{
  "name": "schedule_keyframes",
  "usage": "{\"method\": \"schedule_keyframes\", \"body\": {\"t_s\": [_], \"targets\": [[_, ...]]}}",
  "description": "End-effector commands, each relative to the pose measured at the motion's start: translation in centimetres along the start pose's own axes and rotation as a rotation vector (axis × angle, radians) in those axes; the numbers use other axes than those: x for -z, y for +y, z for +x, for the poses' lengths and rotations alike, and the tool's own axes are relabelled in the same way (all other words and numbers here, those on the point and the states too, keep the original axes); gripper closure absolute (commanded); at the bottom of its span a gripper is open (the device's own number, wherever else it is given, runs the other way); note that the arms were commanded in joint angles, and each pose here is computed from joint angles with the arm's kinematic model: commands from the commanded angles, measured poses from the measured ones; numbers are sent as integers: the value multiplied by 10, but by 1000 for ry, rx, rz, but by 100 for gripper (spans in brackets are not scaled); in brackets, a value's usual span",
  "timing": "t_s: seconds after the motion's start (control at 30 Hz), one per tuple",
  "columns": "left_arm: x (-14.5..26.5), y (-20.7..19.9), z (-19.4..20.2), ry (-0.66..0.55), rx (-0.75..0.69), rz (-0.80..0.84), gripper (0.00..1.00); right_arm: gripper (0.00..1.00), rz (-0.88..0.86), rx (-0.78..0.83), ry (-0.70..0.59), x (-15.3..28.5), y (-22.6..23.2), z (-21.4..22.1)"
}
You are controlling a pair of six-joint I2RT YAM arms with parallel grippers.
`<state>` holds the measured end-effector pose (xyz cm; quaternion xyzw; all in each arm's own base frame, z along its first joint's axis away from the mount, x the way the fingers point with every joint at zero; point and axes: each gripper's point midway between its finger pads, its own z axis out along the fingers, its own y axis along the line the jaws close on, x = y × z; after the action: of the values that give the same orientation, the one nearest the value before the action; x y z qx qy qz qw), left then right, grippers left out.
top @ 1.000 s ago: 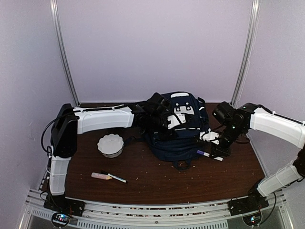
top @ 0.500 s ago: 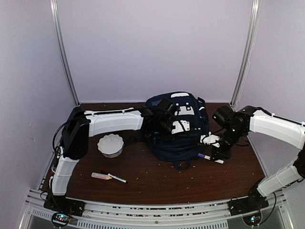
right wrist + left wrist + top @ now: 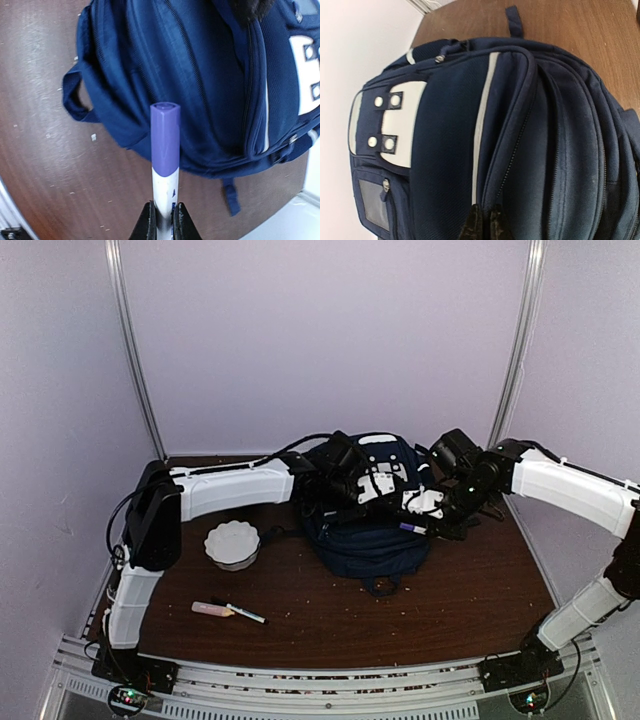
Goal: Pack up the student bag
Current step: Place the pen in the upper front pocket of the bag.
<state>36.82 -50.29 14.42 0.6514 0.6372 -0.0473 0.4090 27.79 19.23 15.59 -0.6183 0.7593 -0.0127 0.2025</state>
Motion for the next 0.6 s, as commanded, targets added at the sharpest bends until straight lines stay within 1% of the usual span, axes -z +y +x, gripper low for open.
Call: {"method": "schedule_keyframes", "body": {"t_s": [0.0,0.2,0.33,0.57], "targets": [[49,63,-54,-212,103,-113,100,93,170,115,-13,4,-34,-28],[68,71,-74,-318,158,-74,100,93,259,216,-8,-6,-46,-49],[73,75,-81,-351,171,-62,100,93,322,283,16,-19,-55,-58],[85,77,-93,-407,190,-33,100,93,411,338,9,-41,-74,-77]]}}
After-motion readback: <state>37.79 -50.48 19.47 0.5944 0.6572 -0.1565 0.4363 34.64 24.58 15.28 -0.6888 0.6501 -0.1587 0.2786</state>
